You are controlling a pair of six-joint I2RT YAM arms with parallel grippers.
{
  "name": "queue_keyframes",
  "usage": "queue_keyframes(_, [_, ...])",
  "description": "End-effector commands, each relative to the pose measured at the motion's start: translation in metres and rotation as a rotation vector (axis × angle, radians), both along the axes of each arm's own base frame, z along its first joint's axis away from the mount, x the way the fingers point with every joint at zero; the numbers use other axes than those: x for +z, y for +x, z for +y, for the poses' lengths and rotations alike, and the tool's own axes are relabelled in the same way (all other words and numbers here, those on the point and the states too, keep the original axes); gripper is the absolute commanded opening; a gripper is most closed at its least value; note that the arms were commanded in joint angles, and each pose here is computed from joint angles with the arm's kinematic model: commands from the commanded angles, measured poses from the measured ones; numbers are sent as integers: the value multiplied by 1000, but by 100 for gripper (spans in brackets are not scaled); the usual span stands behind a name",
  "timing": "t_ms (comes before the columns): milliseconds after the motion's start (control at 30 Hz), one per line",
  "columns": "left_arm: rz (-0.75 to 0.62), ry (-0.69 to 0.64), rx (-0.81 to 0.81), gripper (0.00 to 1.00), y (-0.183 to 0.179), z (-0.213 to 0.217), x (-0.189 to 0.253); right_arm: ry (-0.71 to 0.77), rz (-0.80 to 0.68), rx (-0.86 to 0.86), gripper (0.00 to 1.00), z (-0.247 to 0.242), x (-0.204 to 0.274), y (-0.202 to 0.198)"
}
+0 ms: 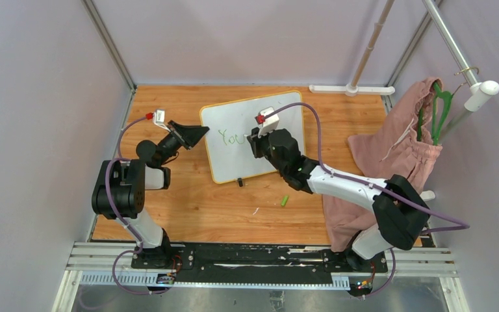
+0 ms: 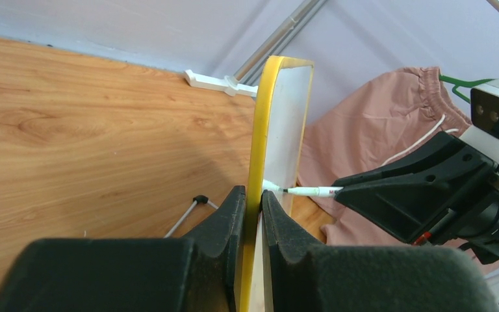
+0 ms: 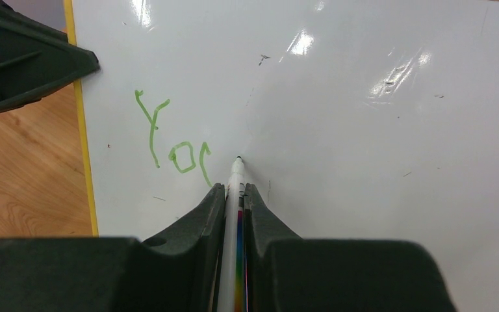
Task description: Write a sentence on the whiteboard
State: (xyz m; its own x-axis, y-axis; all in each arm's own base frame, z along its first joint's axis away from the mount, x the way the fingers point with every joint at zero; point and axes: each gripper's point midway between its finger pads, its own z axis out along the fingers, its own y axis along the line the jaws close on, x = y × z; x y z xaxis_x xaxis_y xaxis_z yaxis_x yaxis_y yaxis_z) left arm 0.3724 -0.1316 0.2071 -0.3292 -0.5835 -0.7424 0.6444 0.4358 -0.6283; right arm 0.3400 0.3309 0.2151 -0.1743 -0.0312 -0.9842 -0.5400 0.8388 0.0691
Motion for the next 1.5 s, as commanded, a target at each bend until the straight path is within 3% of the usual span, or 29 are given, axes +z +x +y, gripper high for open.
queue_keyframes(0, [-53,17,-29,0,-9,-8,8,-8,-27,-34,0,-2,12,14])
queue_keyframes(300, [-54,17,-31,0,-9,-8,8,-11,-26,-27,0,0,13,17])
queue_keyframes(667, [-47,22,-23,0,-9,-8,3,52,-96,-50,0,-41,52,-15])
queue_keyframes(867, [-45,32,-6,29,-11,-6,-2,59,-125,-67,0,-66,61,-32])
queue_keyframes(1067, [-37,33,4,44,-14,-5,-5,46,-114,-55,0,-74,55,-42])
queue_keyframes(1200, [-52,33,30,60,-16,-3,-2,47,-113,-47,0,-77,52,-46])
queue_keyframes(1267, [-65,36,49,92,-17,-1,1,53,-119,-35,0,-77,53,-49])
queue_keyframes(1300, [-68,35,64,99,-17,2,2,53,-120,-31,0,-78,54,-50])
queue_keyframes(1467, [-50,-11,151,100,-14,27,10,50,-127,-14,0,-82,58,-57])
